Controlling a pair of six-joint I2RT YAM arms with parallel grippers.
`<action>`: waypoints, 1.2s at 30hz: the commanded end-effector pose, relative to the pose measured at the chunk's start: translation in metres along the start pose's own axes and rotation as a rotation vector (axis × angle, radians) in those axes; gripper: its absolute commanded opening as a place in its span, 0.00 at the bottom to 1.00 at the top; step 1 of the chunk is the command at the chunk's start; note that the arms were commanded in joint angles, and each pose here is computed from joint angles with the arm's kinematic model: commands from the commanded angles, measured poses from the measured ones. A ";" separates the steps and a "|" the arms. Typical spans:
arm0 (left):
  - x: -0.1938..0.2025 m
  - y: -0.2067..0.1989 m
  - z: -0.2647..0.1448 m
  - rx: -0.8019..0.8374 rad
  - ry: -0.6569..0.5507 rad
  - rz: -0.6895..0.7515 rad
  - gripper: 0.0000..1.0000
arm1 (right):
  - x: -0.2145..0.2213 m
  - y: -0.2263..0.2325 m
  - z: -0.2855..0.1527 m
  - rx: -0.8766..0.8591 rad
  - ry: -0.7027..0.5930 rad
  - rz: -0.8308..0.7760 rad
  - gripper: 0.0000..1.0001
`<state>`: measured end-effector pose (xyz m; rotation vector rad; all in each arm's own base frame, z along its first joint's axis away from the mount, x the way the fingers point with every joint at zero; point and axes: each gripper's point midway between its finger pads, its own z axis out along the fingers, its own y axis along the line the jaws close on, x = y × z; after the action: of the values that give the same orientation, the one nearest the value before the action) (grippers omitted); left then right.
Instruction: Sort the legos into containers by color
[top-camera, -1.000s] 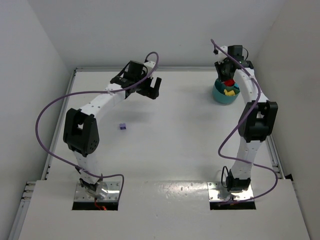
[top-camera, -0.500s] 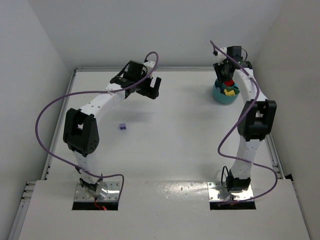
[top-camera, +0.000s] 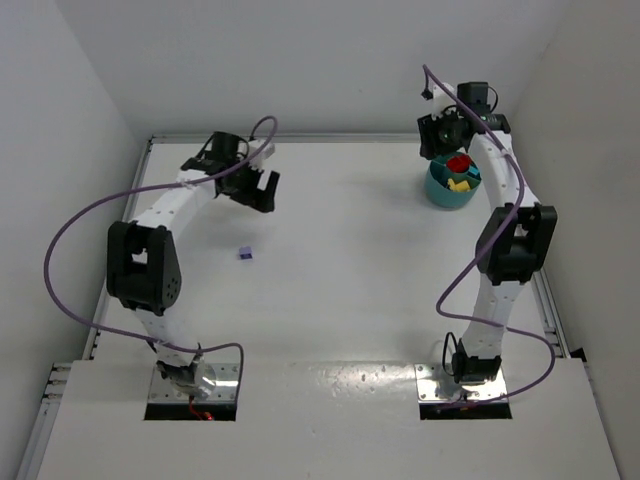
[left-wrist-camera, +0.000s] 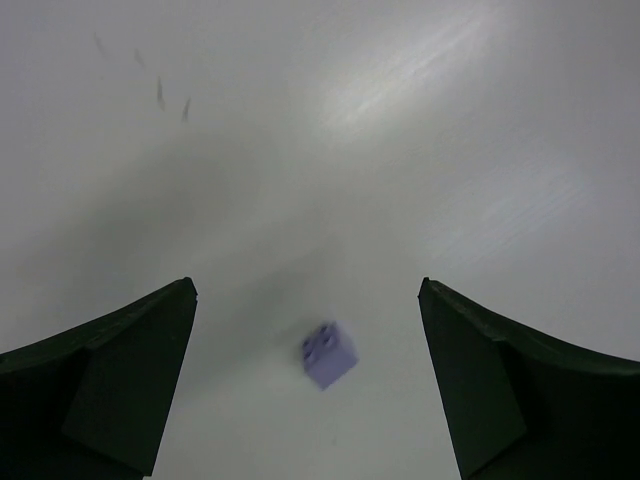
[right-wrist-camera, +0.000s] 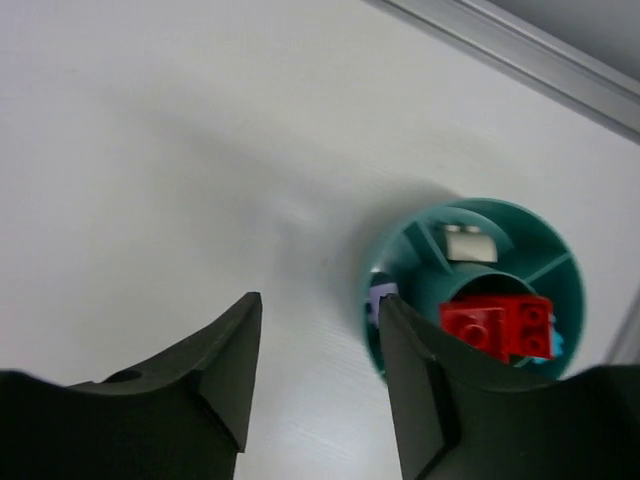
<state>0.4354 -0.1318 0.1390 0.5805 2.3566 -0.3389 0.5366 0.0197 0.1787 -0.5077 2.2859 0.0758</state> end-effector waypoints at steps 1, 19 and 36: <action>0.056 0.003 -0.042 0.138 0.134 0.172 1.00 | -0.038 0.052 -0.039 -0.234 -0.136 -0.014 0.52; 0.158 -0.005 -0.031 0.184 0.254 0.405 0.79 | -0.032 0.112 -0.038 -0.472 -0.128 0.001 0.65; 0.134 0.020 0.002 0.080 0.163 0.511 0.67 | -0.022 0.116 -0.036 -0.467 -0.098 -0.003 0.65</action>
<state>0.3446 -0.0629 0.0413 1.1962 2.3278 -0.1343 0.4808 0.1229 0.1963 -0.7086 2.2089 0.6379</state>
